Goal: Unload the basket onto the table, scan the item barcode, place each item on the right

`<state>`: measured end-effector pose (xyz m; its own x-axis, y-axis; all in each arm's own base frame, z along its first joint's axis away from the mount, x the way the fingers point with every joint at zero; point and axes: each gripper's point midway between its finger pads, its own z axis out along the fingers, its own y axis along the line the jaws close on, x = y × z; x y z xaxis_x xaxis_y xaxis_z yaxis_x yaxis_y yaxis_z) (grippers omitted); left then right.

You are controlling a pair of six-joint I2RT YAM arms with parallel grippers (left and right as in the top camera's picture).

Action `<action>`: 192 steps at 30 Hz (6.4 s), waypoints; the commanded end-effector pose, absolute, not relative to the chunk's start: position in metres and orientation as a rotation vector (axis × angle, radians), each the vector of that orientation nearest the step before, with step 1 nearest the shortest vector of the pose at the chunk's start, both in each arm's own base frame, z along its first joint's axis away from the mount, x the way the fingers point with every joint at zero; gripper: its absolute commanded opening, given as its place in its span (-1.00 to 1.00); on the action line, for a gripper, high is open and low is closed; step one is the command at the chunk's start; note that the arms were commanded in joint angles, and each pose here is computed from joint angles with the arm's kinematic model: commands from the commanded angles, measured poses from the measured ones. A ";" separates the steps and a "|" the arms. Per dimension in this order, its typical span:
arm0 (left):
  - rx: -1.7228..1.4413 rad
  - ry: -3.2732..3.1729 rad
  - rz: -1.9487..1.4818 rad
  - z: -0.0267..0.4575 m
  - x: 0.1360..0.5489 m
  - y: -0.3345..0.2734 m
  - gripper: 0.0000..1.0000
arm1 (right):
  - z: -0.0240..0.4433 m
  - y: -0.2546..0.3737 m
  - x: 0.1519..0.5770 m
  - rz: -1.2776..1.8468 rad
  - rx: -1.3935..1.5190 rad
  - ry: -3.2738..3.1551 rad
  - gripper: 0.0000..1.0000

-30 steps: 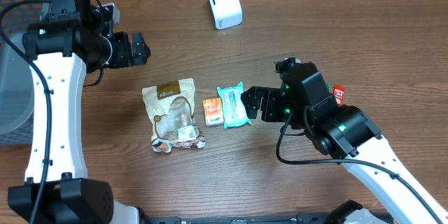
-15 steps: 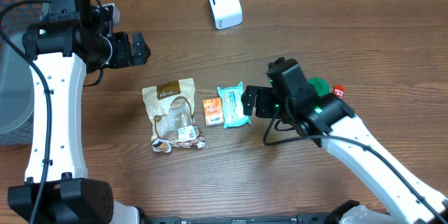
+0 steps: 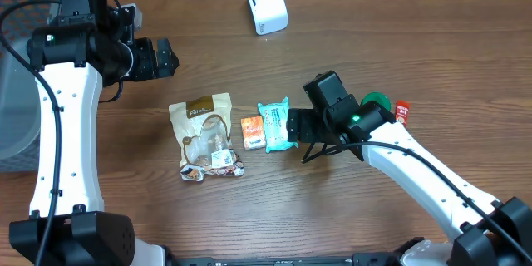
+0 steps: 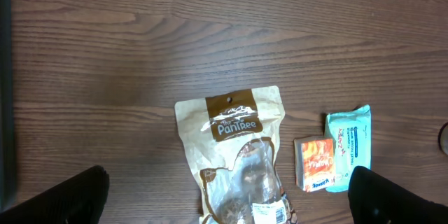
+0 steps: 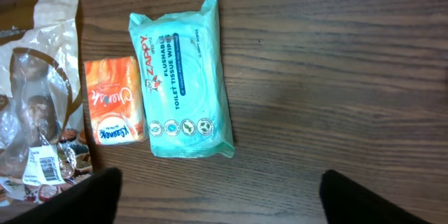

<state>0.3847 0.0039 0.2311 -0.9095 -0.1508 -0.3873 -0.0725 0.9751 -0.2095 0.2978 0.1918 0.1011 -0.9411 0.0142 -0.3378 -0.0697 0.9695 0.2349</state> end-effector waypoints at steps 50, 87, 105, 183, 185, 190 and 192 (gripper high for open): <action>-0.166 2.717 -0.263 0.229 0.385 0.006 1.00 | 0.008 0.161 0.305 -0.018 -0.106 2.895 0.25; -0.166 2.717 -0.263 0.228 0.385 0.006 1.00 | 0.049 0.194 0.327 0.185 -0.594 2.820 0.48; -0.166 2.717 -0.263 0.229 0.385 0.006 1.00 | 0.049 0.202 0.338 -0.179 -0.741 2.651 0.60; -0.165 2.717 -0.263 0.229 0.385 0.006 0.99 | 0.094 0.251 0.308 0.621 -0.612 2.640 -0.93; -0.166 2.717 -0.263 0.228 0.385 0.006 1.00 | 0.104 0.255 0.303 0.829 -0.599 2.638 -0.93; -0.166 2.717 -0.263 0.229 0.385 0.006 1.00 | 0.129 0.247 0.305 1.210 -0.520 2.583 -0.93; -0.165 2.717 -0.263 0.229 0.385 0.006 0.99 | 0.132 0.238 0.311 1.264 -0.452 2.581 -0.93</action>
<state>0.3846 0.0039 0.2311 -0.9097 -0.1508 -0.3869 -0.0726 0.9751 -0.2095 0.3123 0.2261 0.0939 -0.9229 -0.2023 -0.3276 -0.3660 0.7251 0.5833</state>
